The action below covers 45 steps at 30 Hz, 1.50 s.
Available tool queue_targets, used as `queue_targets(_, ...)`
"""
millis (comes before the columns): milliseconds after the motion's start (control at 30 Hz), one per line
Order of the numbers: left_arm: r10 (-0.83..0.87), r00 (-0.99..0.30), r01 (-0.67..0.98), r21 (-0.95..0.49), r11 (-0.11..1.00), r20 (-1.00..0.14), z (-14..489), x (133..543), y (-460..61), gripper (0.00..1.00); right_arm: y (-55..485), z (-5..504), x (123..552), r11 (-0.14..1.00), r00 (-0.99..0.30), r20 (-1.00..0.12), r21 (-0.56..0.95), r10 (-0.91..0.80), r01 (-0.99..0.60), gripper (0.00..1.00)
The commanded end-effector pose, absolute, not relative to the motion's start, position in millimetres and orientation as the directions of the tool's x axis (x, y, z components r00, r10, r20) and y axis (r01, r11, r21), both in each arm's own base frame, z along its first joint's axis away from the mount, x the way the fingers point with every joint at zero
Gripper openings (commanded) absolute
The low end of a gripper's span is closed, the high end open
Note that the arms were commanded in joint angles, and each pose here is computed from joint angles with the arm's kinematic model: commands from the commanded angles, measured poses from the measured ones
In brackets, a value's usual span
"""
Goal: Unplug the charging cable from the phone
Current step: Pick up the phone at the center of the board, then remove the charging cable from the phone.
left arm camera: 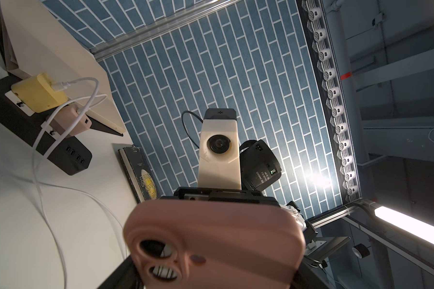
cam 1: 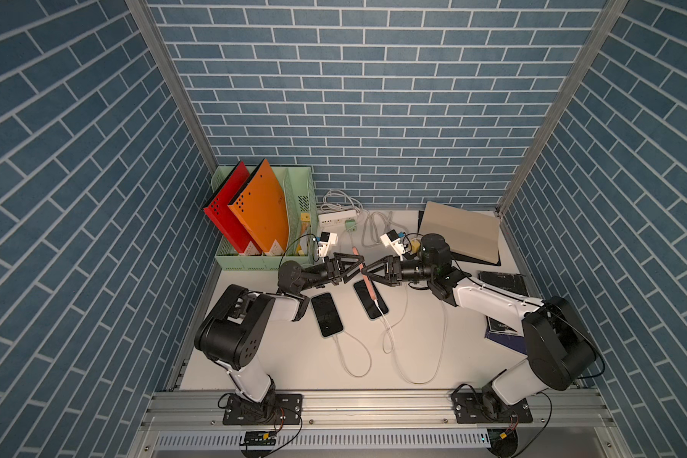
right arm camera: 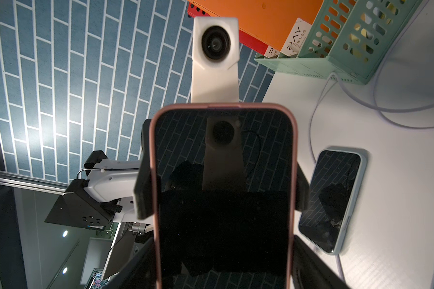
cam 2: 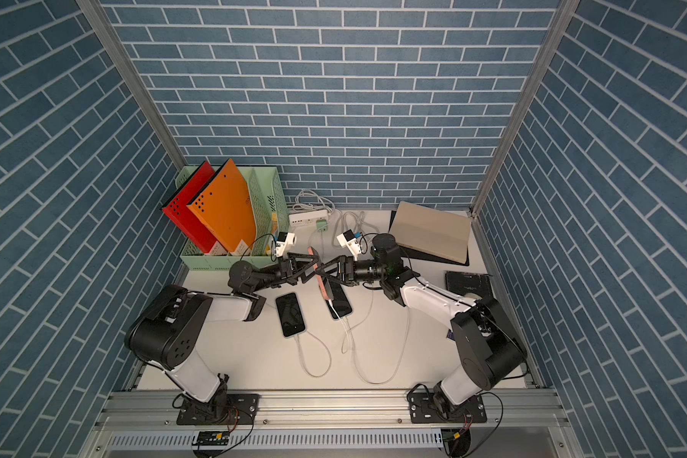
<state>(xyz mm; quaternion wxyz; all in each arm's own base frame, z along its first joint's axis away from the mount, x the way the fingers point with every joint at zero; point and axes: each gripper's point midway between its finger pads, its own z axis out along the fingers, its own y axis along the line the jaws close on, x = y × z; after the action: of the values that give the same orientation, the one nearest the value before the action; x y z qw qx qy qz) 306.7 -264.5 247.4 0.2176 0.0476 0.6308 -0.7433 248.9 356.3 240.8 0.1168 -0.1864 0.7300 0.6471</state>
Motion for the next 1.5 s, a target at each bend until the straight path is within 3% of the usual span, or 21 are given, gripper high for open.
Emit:
queue_targets(0,-0.276,-0.876,0.439,-0.891,-0.119,-0.395,256,305,-263,0.14,353,252,243,0.094,-0.854,-0.502,0.852,-0.135,-0.516,0.76)
queue_targets(133,-0.294,-0.866,0.449,-0.888,-0.100,-0.404,255,312,-258,0.00,346,251,233,0.090,-0.821,-0.549,0.820,-0.153,-0.565,0.88)
queue_targets(400,-0.310,-0.849,0.455,-0.890,-0.017,-0.428,244,328,-256,0.00,331,259,206,0.033,-0.769,-0.617,0.776,-0.168,-0.630,0.92)
queue_targets(667,-0.331,-0.836,0.468,-0.884,-0.011,-0.438,250,337,-252,0.00,319,227,189,0.061,-0.796,-0.572,0.803,-0.197,-0.592,0.81)
queue_targets(933,-0.338,-0.832,0.470,-0.883,-0.007,-0.440,250,340,-249,0.00,317,209,184,0.073,-0.806,-0.550,0.814,-0.219,-0.576,0.53)
queue_targets(1167,-0.345,-0.828,0.473,-0.881,-0.006,-0.443,252,341,-246,0.00,319,195,189,0.106,-0.815,-0.533,0.819,-0.225,-0.565,0.43)
queue_targets(1467,-0.346,-0.824,0.480,-0.877,-0.007,-0.448,255,341,-246,0.01,318,176,198,0.176,-0.824,-0.518,0.811,-0.230,-0.559,0.40)
